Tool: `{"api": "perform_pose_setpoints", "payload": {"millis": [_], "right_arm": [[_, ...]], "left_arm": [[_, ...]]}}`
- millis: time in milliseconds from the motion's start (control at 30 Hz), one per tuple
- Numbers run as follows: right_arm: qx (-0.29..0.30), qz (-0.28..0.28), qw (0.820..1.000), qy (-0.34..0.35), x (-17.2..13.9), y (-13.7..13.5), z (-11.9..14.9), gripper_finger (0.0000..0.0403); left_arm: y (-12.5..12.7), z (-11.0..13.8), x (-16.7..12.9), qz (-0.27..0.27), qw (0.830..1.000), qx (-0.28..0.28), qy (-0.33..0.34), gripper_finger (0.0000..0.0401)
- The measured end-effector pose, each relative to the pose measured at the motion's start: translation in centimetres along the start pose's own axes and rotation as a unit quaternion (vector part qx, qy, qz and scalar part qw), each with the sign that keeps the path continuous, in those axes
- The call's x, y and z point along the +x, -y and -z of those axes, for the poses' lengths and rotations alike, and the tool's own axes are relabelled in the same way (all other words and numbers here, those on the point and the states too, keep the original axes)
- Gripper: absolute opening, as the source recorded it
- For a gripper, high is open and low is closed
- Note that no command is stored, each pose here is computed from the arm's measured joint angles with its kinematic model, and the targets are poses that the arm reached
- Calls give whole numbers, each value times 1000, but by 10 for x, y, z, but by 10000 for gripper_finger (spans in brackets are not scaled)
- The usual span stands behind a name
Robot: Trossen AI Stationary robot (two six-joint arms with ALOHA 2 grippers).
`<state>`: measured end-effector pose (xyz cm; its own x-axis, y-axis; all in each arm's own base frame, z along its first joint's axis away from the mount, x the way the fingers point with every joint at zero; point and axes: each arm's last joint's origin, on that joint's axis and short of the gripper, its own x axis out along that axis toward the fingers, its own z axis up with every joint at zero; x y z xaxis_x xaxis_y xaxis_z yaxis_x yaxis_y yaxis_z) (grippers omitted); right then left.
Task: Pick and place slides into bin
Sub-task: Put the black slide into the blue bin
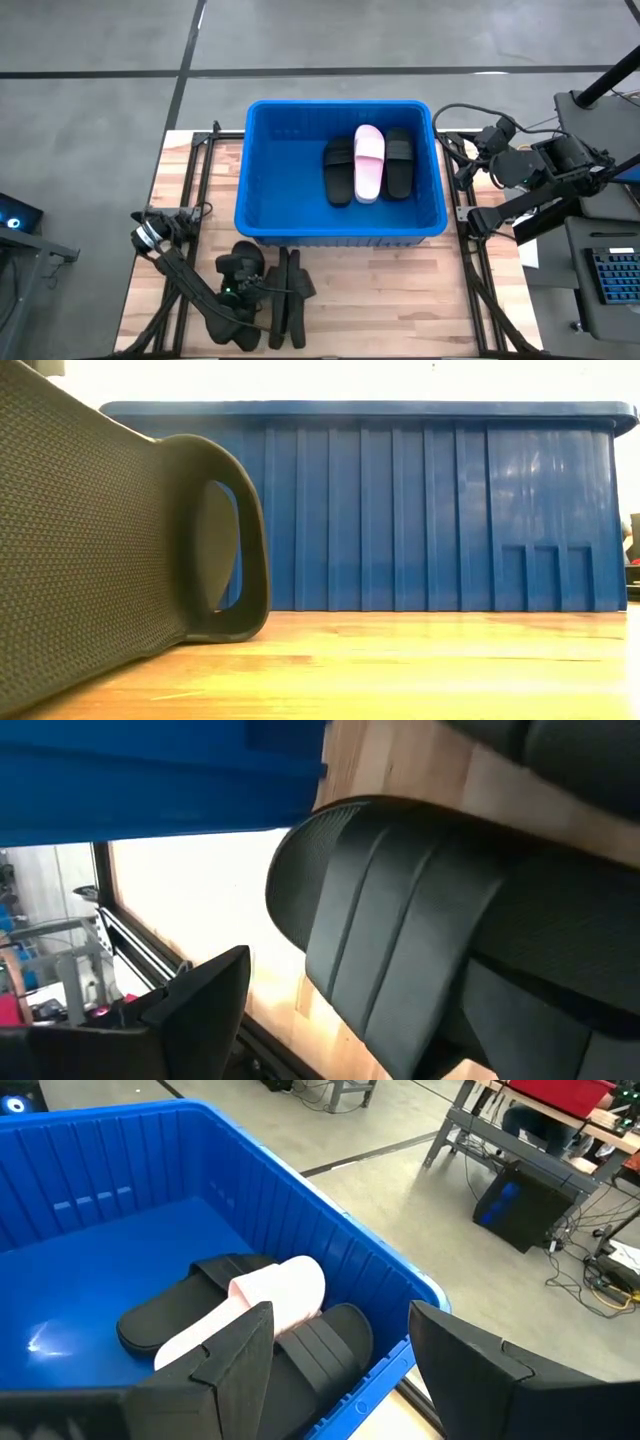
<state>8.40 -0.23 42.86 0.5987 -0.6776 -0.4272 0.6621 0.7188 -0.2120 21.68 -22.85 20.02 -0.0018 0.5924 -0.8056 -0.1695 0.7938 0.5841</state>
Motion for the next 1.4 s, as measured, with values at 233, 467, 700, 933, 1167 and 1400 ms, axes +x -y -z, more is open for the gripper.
{"api": "perform_pose_setpoints", "payload": {"millis": [233,467,700,933,1167,1400], "right_arm": [[0,0,1000,0,0,0,0,224],[0,-1,1000,-1,0,0,0,224],[1,-2,1000,-1,0,0,0,224],[1,-2,1000,-1,0,0,0,224],[0,-2,1000,-1,0,0,0,224],[1,-2,1000,-1,0,0,0,224]], "left_arm": [[3,6,16,-15,1000,9,-9,328],[2,10,31,-35,999,15,-25,326],[2,11,31,-24,998,12,-51,234],[0,9,22,-13,997,12,-77,83],[-12,13,8,43,993,27,-110,12],[-48,24,-20,151,978,41,-136,3]]}}
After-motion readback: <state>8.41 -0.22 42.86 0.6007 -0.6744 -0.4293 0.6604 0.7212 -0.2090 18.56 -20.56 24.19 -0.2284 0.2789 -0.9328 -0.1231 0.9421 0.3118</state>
